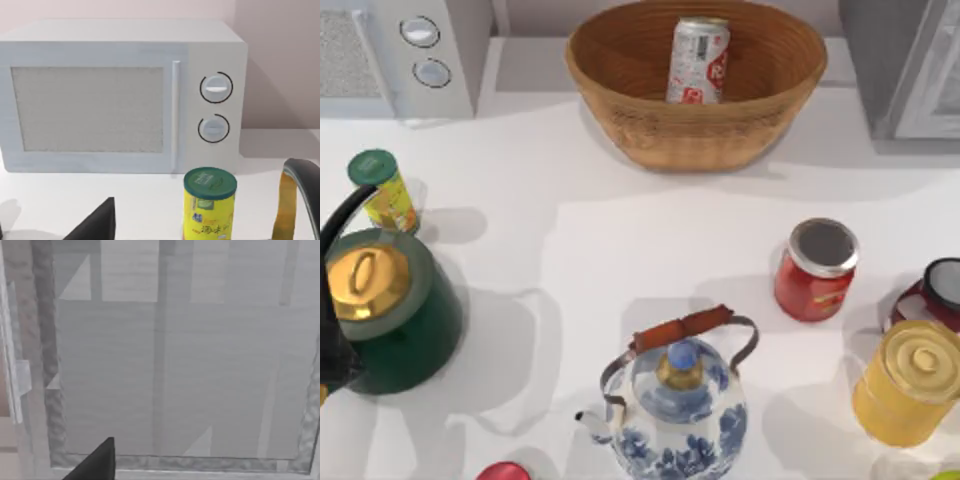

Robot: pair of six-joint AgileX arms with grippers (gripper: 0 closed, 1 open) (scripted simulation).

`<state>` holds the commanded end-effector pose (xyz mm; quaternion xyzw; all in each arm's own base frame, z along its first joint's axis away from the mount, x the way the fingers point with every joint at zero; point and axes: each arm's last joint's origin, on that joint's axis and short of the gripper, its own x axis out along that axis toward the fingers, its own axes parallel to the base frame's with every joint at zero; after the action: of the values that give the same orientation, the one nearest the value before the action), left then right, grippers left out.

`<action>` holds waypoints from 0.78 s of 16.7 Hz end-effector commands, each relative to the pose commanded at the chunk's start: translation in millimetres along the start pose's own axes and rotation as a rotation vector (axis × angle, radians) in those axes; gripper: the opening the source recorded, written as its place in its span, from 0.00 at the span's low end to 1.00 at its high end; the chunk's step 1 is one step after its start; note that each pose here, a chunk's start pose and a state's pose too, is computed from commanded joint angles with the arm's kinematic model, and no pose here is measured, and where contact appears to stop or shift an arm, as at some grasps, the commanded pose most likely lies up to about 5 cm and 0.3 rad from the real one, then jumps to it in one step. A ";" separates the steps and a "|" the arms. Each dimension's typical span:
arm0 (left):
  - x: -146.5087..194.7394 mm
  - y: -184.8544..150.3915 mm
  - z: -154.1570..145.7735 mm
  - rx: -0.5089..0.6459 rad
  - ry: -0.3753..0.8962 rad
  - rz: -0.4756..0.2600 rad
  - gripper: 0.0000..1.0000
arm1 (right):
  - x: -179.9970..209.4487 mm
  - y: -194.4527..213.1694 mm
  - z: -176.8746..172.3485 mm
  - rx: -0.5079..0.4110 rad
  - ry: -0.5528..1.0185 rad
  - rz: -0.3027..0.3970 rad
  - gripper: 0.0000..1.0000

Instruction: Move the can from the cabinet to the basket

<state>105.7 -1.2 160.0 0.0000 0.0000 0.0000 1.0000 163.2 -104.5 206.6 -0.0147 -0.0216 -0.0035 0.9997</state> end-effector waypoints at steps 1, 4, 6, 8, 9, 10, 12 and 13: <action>0.0 0.0 0.0 0.000 0.000 0.000 1.00 | 2.5 -14.1 -3.1 -0.001 0.003 0.001 1.00; 0.0 0.0 0.0 0.000 0.000 0.000 1.00 | 2.7 -53.5 -18.6 0.004 0.019 0.004 1.00; 0.0 0.0 0.0 0.000 0.000 0.000 1.00 | -1.5 -73.9 -31.2 0.014 0.030 0.007 1.00; 0.0 0.0 0.0 0.000 0.000 0.000 1.00 | -6.7 -87.8 -41.6 0.024 0.038 0.009 1.00; 0.0 0.0 0.0 0.000 0.000 0.000 1.00 | -8.8 -92.0 -45.0 0.027 0.040 0.010 1.00; 0.0 0.0 0.0 0.000 0.000 0.000 1.00 | -10.2 -94.6 -47.2 0.029 0.042 0.010 1.00; 0.0 0.0 0.0 0.000 0.000 0.000 1.00 | -10.8 -95.5 -48.1 0.030 0.042 0.010 1.00; 0.0 0.0 0.0 0.000 0.000 0.000 1.00 | -10.8 -95.5 -48.1 0.030 0.042 0.010 1.00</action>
<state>105.7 -1.2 160.0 0.0000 0.0000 0.0000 1.0000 153.7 -201.3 160.8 0.0001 -0.0004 0.0017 1.0000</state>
